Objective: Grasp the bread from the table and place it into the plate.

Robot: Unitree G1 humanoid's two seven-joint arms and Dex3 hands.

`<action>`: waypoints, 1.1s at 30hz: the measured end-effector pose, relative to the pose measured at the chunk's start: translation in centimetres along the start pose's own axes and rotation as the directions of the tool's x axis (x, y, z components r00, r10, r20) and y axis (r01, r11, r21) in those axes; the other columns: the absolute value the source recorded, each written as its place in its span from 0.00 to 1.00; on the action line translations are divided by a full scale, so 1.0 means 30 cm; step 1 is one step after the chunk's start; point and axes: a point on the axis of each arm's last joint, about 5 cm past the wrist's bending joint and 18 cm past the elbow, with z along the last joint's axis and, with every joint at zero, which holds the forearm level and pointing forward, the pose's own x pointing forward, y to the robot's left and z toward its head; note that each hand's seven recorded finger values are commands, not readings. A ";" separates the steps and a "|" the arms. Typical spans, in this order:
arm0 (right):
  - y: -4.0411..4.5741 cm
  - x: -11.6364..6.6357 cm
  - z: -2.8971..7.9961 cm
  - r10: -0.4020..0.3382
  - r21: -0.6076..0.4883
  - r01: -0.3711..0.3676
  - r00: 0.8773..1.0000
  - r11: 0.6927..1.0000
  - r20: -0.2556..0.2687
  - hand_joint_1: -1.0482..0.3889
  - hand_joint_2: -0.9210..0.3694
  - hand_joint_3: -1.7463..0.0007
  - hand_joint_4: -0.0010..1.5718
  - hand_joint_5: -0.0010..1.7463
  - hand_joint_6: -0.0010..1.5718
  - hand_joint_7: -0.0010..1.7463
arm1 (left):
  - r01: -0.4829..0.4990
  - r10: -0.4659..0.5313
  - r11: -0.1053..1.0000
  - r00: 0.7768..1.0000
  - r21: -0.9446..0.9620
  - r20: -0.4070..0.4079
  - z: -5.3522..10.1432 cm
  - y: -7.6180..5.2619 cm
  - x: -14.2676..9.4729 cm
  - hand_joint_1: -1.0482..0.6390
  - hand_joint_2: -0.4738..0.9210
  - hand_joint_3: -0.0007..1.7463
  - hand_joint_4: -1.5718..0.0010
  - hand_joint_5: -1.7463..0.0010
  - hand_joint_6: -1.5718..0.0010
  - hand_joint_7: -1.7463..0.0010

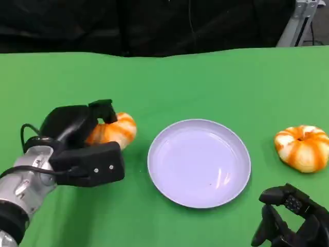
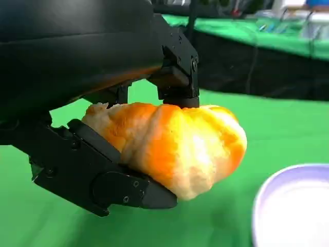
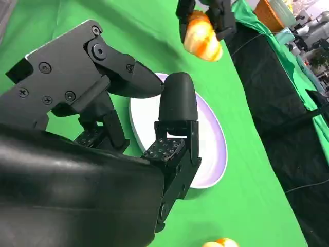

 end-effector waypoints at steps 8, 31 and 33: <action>0.000 0.000 0.001 0.001 0.000 -0.001 1.000 1.000 0.001 0.61 0.30 0.38 0.59 0.89 0.55 0.76 | -0.103 0.108 0.994 0.975 -0.032 0.193 0.104 0.061 0.027 0.54 0.79 0.52 0.49 0.00 0.48 0.17; 0.018 0.002 -0.010 0.017 0.012 -0.017 1.000 1.000 0.002 0.62 0.29 0.39 0.60 0.89 0.55 0.75 | 0.010 0.013 0.998 0.918 -0.056 0.397 0.314 -0.068 0.048 0.56 0.87 0.36 0.48 0.00 0.50 0.13; 0.021 0.002 -0.011 0.018 0.012 -0.018 1.000 1.000 0.002 0.62 0.30 0.39 0.60 0.88 0.56 0.75 | 0.019 0.004 0.998 0.923 -0.055 0.386 0.309 -0.083 0.047 0.57 0.88 0.35 0.48 0.00 0.52 0.10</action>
